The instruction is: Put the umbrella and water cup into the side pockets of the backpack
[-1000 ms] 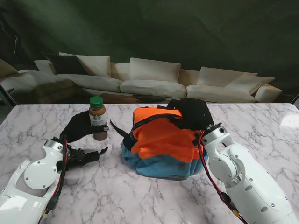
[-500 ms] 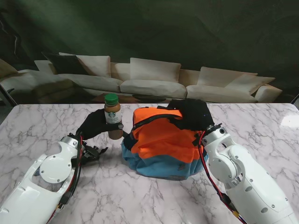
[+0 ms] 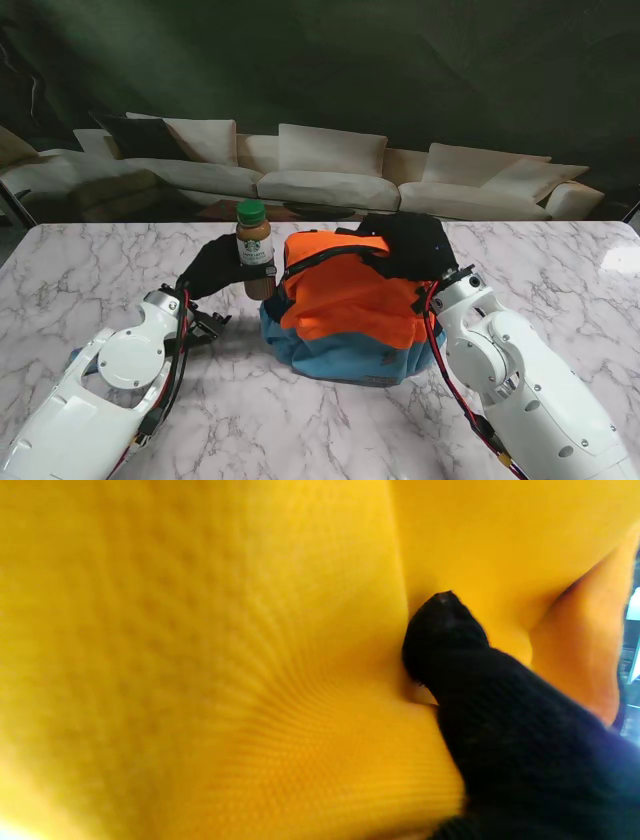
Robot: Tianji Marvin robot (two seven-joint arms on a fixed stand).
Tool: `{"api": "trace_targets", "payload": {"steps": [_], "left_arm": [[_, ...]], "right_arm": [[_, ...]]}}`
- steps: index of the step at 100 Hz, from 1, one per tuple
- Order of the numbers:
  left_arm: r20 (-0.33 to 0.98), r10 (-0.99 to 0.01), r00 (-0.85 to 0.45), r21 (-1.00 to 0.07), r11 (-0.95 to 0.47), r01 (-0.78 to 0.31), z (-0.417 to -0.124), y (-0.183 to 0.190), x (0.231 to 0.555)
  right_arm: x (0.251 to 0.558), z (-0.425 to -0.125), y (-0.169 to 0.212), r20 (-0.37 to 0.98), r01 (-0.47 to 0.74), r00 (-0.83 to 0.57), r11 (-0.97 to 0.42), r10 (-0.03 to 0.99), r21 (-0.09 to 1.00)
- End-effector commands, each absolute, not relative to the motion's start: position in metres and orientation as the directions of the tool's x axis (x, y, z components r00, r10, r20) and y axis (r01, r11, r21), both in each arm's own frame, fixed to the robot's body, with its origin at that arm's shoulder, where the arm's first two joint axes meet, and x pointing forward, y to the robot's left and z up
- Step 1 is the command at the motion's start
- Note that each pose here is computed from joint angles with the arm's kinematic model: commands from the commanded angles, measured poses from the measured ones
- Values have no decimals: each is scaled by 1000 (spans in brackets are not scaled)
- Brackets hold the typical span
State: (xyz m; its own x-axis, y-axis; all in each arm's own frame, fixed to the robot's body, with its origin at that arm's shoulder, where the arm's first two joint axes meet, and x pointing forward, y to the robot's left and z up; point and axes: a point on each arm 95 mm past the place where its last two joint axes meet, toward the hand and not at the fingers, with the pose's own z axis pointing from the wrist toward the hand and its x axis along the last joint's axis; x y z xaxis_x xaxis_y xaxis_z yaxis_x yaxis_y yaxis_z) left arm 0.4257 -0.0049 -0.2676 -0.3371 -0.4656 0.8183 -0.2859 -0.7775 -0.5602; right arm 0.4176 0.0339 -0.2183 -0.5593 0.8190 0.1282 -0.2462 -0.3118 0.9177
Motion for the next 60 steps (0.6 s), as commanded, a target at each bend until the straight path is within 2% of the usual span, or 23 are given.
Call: {"api": "trace_targets", "payload": {"steps": [1,60], "left_arm": [[830,-451,-328,-546,-779,-308,-267,-11,427],[845,-463,-267,-534,-752,-385,-283,-34,434]], "right_arm": [[416,-226,33,133,-228,-550,-301,825,926],[413,-231,31,159,-231,-545,-330,823,915]]}}
